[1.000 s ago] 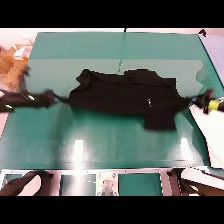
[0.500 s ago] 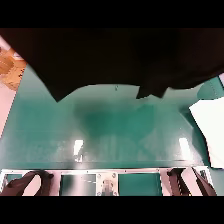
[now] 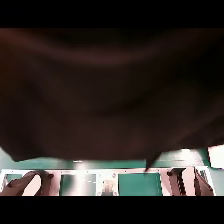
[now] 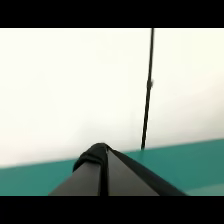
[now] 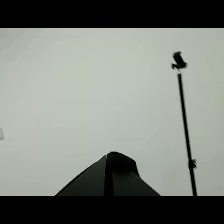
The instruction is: Fold the shirts.
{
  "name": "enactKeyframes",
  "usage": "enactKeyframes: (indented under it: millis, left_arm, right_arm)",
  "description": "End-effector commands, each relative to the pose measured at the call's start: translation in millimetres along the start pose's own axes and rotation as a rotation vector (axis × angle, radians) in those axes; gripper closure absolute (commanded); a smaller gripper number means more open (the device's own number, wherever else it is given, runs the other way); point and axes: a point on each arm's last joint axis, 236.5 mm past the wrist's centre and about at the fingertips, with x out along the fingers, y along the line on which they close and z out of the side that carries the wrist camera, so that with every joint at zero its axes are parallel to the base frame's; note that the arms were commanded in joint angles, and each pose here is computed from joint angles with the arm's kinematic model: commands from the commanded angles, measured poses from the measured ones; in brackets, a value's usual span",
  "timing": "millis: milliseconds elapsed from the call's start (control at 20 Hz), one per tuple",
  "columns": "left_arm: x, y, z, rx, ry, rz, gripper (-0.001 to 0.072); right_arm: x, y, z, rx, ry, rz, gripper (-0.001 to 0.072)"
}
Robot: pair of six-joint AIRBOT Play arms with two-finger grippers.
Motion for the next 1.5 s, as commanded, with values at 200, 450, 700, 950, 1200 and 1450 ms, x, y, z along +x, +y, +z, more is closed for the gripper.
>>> enactKeyframes:
  millis: [200,450,700,950,1200,1450]
  left_arm:
    - [114,37,-205,-0.226,0.461,-0.115,0.0679]
    - [186,24,-347,-0.325,0.7,-0.173,0.0679]
    - [250,20,-419,-0.385,0.685,-0.12,0.0679]
    - [288,27,-407,-0.378,0.508,-0.033,0.0679]
    - [290,32,-434,-0.367,0.558,-0.021,0.0679]
    - [266,21,-482,-0.29,0.759,-0.077,0.0679]
  right_arm:
    - [-3,-174,-174,0.306,0.284,-0.227,0.0697]
    - [-1,-268,-361,0.523,0.528,-0.389,0.0697]
    - [12,-355,-471,0.689,0.68,-0.485,0.0697]
    - [71,-404,-491,0.747,0.655,-0.42,0.0697]
    - [93,-421,-498,0.749,0.646,-0.398,0.0696]
    - [50,-414,-510,0.732,0.835,-0.382,0.0698]
